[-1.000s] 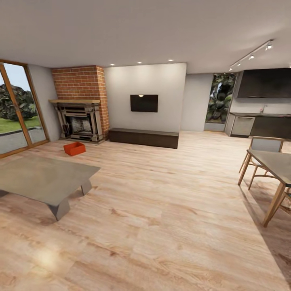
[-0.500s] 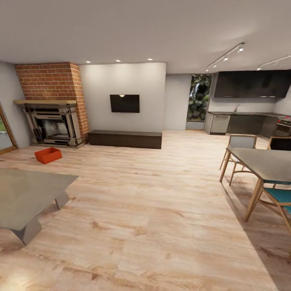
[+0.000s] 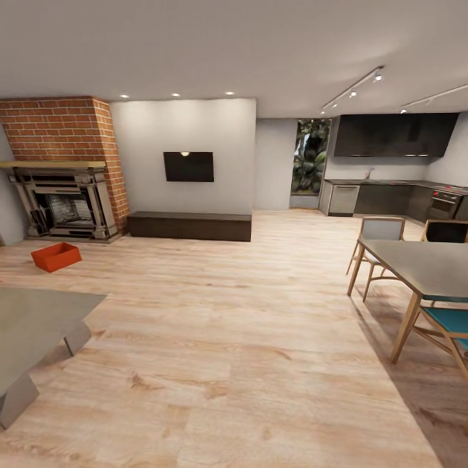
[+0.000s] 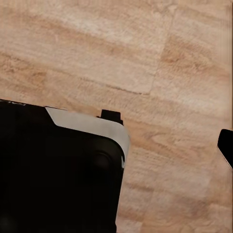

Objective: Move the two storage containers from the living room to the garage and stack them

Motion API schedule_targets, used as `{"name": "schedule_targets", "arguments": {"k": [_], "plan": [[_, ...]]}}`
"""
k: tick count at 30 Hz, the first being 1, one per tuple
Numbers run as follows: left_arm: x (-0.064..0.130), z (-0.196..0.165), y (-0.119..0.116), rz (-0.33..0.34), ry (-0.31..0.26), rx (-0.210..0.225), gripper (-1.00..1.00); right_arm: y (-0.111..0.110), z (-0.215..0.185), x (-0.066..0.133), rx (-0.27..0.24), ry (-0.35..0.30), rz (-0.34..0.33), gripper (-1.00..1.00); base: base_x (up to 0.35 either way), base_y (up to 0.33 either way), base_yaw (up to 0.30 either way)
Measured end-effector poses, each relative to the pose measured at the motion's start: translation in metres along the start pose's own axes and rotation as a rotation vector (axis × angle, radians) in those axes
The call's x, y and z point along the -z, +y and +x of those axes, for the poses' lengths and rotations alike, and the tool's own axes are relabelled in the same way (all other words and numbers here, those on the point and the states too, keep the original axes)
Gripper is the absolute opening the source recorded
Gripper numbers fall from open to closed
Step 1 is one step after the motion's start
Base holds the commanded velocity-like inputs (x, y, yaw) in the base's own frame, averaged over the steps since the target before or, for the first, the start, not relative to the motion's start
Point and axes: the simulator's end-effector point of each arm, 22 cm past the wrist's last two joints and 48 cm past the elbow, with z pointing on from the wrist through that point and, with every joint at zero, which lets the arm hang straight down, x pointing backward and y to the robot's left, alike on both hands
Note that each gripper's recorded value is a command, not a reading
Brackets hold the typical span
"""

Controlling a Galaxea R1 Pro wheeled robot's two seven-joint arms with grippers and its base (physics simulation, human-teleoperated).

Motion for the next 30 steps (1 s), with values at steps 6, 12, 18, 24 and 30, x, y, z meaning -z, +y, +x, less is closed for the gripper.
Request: {"name": "schedule_targets", "arguments": {"k": [6,12,18,24,30], "plan": [[0.0,0.0,0.0,0.0,0.0,0.0,1.0,-0.0004,0.0001,0.0,0.002,0.0,0.0,1.0,0.324,0.0,0.0],[0.0,0.0001,0.0,0.0,0.0,0.0,1.0,-0.0001,0.0002,0.0,0.003,0.0,0.0,1.0,0.324,0.0,0.0],[0.0,0.0002,0.0,0.0,0.001,0.0,1.0,0.0018,-0.0001,0.0,0.003,0.0,-0.002,1.0,0.324,0.0,0.0],[0.0,0.0002,0.0,0.0,0.001,0.0,1.0,0.0052,-0.0003,0.0,0.001,0.001,-0.005,1.0,0.324,0.0,0.0],[0.0,0.0004,0.0,0.0,0.001,0.0,1.0,0.0069,0.0,0.0,-0.001,0.003,-0.007,1.0,0.324,0.0,0.0]]}}
